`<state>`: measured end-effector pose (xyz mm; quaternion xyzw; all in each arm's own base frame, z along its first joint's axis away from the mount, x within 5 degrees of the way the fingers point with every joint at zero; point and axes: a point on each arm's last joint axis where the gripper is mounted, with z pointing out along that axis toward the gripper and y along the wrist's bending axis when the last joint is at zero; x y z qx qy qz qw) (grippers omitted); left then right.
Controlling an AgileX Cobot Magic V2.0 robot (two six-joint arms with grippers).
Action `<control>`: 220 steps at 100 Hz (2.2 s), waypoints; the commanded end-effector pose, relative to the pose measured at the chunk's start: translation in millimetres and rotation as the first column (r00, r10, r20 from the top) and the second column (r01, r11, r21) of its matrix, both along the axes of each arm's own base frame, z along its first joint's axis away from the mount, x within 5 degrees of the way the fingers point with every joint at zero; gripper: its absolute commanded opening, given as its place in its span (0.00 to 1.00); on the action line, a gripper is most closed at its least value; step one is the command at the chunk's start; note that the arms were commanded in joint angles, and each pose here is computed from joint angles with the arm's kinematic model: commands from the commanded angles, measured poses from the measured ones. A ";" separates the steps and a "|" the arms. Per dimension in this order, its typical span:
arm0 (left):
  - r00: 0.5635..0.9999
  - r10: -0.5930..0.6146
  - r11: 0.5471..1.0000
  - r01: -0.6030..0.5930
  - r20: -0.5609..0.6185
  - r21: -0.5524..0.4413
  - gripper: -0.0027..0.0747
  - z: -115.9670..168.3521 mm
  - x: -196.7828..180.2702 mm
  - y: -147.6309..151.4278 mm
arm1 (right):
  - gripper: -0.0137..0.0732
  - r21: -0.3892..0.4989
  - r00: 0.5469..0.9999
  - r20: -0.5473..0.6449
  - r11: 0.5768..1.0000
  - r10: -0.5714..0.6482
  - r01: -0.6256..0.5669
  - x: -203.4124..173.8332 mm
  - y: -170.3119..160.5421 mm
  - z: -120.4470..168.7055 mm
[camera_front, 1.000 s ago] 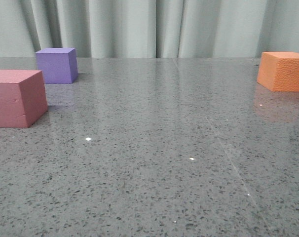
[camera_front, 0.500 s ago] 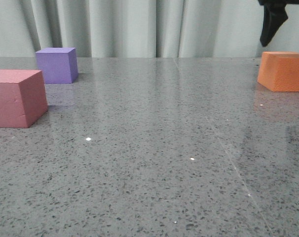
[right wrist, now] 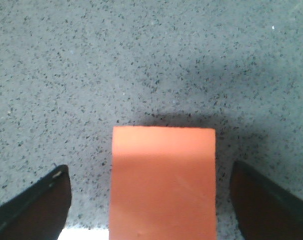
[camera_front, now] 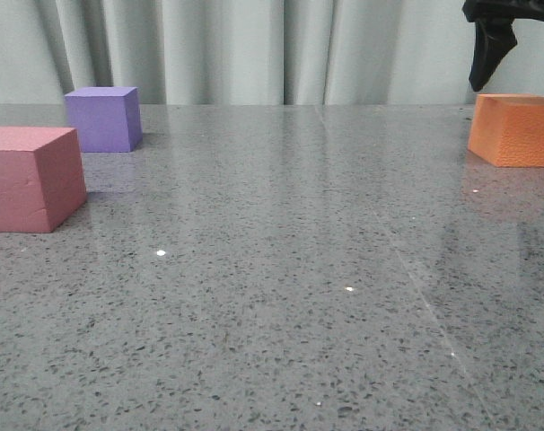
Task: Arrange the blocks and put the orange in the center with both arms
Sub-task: 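Lower the right gripper over the orange cube and close on it, then lift the orange cube with the right gripper and carry it toward the table center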
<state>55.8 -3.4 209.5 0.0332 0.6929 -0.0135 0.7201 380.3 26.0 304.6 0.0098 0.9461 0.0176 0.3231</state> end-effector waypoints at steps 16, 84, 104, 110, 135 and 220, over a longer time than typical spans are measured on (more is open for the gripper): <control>0.998 -0.015 1.000 0.016 0.059 -0.010 0.01 -8.8 -0.6 -1.1 | 0.89 -0.012 0.998 0.058 1.000 -0.012 0.012 12.6 -7.8 2.4; 0.998 -0.015 1.000 0.016 0.059 -0.010 0.01 -8.8 -0.6 -1.1 | 0.32 0.020 1.000 -0.025 1.000 -0.007 0.008 8.9 -0.7 27.6; 0.998 -0.015 1.000 0.016 0.059 -0.010 0.01 -8.8 -0.6 -1.1 | 0.32 0.056 0.994 -0.065 0.995 0.092 -0.088 -4.0 38.3 67.3; 0.998 -0.015 1.000 0.016 0.059 -0.010 0.01 -8.8 -0.6 -1.1 | 0.32 0.074 0.992 -0.039 0.990 0.122 -0.119 -7.3 58.4 75.5; 0.998 -0.015 1.000 0.016 0.059 -0.010 0.01 -8.8 -0.6 -1.1 | 0.32 0.182 0.979 0.045 0.962 0.198 -0.203 -18.9 141.0 75.8; 0.998 -0.015 1.000 0.016 0.059 -0.010 0.01 -8.8 -0.6 -1.1 | 0.35 0.229 0.997 -0.023 0.971 0.075 -0.068 -3.0 231.7 1.9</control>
